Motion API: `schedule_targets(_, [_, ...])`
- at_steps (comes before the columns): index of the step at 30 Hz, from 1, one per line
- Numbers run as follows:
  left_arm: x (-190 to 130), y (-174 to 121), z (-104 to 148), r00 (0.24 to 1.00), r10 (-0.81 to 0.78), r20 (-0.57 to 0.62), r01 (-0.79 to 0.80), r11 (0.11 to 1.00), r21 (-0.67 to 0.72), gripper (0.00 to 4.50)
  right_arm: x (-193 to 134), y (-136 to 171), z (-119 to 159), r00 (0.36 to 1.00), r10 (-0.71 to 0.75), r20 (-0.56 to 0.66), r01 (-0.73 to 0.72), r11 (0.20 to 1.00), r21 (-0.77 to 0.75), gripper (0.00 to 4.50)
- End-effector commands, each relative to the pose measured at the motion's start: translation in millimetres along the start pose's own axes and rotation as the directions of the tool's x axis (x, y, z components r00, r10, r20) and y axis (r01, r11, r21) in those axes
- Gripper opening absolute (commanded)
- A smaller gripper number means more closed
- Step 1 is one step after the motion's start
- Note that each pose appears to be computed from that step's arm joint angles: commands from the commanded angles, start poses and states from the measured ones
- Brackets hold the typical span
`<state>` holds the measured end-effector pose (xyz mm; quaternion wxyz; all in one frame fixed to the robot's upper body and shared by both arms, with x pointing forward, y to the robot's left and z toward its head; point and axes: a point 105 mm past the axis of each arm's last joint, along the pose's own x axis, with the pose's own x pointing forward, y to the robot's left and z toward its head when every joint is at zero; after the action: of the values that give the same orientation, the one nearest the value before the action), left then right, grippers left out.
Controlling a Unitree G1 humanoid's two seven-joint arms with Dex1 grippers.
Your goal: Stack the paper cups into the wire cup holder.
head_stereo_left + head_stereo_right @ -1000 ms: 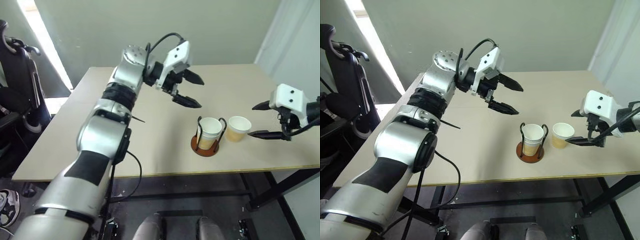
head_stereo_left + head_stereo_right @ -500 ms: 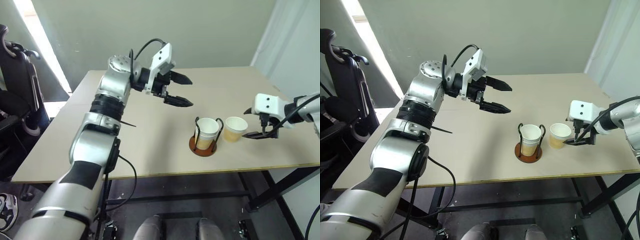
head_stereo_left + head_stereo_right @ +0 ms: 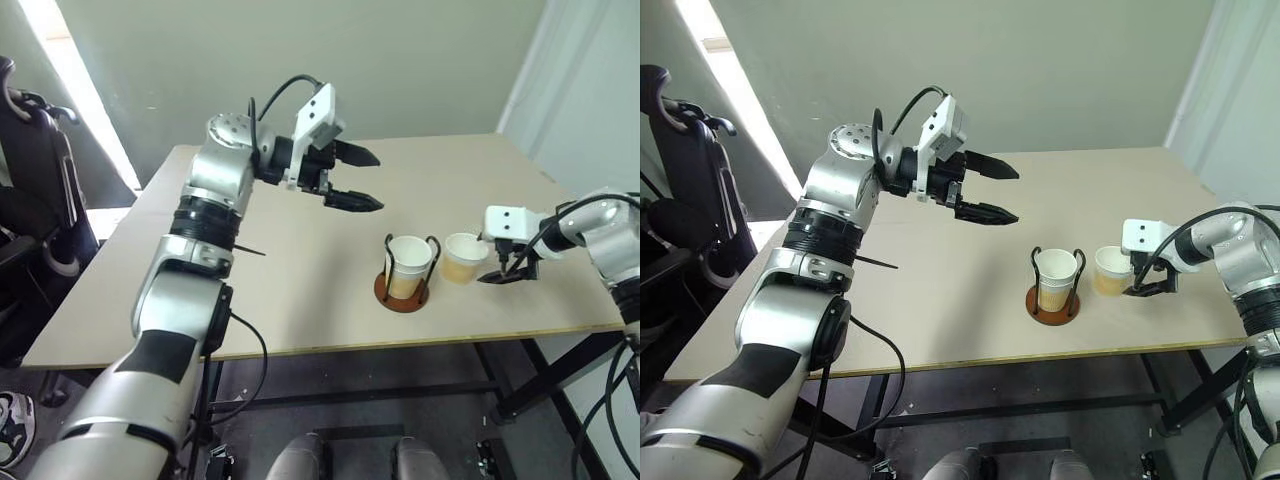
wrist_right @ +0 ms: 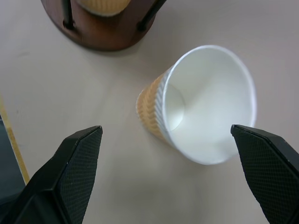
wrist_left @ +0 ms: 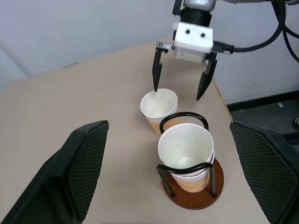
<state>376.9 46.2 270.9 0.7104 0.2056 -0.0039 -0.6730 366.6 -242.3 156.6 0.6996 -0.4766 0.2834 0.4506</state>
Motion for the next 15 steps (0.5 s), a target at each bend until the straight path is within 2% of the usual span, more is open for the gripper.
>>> schedule_targets(1, [-8.4,1.2,8.2,1.000,0.017,0.007,-0.017,1.000,0.025,4.47,-1.2,-10.2,9.7,1.000,-0.025,-0.002,0.025,0.998,-0.051,4.50])
schedule_targets(6, [-20.6,4.3,-5.5,0.998,0.051,-0.048,-0.050,0.999,0.013,4.47,8.3,-13.1,13.7,1.000,-0.017,-0.007,0.017,0.998,-0.066,4.50])
schedule_targets(8, [-27.6,6.4,-10.0,0.995,0.073,-0.066,-0.073,0.997,0.007,4.50,10.8,-13.7,16.4,1.000,-0.010,-0.006,0.009,0.997,-0.074,4.13])
schedule_targets(10, [-33.5,8.1,-13.8,0.992,0.093,-0.082,-0.093,0.996,0.004,4.50,11.8,-13.9,17.1,1.000,-0.003,-0.009,0.002,0.997,-0.079,3.62])
schedule_targets(15, [-47.4,8.8,-24.7,0.985,0.124,-0.118,-0.127,0.992,-0.012,4.50,12.4,-13.6,19.5,1.000,0.014,-0.007,-0.015,0.996,-0.084,1.80])
